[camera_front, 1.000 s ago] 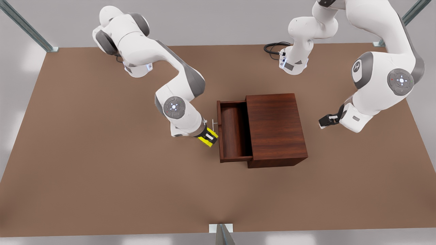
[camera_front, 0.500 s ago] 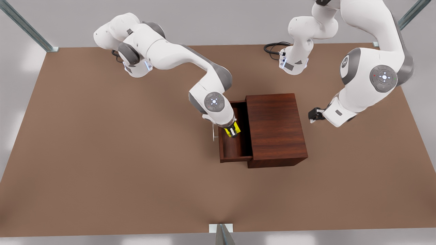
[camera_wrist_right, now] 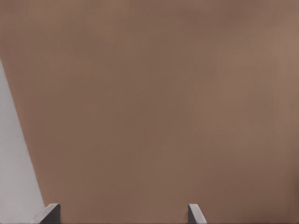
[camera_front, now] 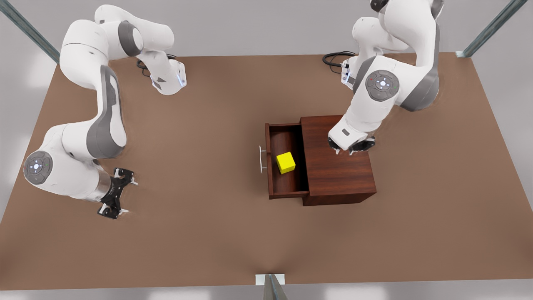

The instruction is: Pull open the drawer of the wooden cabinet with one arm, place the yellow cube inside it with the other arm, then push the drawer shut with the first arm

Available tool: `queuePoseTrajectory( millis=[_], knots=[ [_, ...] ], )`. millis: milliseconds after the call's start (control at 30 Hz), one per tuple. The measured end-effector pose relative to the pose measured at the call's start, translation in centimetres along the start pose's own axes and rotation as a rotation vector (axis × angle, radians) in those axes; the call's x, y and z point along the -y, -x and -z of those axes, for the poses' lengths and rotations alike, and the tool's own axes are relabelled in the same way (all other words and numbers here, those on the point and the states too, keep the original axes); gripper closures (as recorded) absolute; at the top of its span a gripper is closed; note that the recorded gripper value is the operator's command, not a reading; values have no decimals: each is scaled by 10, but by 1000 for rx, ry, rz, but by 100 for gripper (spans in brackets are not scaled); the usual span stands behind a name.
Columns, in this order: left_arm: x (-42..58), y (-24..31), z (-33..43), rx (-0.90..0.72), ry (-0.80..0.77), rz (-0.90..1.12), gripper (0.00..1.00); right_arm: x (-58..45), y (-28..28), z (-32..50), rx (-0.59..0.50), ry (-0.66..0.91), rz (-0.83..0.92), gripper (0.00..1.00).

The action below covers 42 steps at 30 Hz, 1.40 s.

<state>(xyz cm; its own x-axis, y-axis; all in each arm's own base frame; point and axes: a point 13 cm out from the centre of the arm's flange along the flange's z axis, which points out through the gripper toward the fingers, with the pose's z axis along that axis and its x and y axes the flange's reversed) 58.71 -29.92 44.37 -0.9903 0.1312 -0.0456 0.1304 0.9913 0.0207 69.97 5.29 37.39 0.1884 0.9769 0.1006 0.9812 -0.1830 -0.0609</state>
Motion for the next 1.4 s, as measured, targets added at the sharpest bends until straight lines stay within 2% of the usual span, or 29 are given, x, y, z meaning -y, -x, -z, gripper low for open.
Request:
queuePoseTrajectory(
  millis=[67,133,233,467,600,767,933,1200,1400],
  knots=[
    [84,-4,-17,21,-10,78,100,40,68,-6,48,-72,94,0],
    [149,-9,-46,34,-27,197,100,70,101,-21,79,-153,222,0],
    [222,-11,-101,52,-85,411,100,126,120,-53,79,-251,425,0],
    [284,-7,-193,66,-168,906,100,113,129,-55,69,-213,797,0],
    [291,-9,-237,59,-163,1127,100,108,131,-52,62,-203,950,0],
    [291,-14,-253,80,-150,1322,100,105,131,-53,52,-205,1104,0],
    [262,-21,-260,101,-42,1477,100,104,130,-56,43,-213,1222,0],
    [195,-16,-253,62,114,1678,100,103,127,-57,34,-218,1348,0],
    [165,-18,-260,30,184,1747,100,103,127,-57,30,-220,1408,0]
  ],
)
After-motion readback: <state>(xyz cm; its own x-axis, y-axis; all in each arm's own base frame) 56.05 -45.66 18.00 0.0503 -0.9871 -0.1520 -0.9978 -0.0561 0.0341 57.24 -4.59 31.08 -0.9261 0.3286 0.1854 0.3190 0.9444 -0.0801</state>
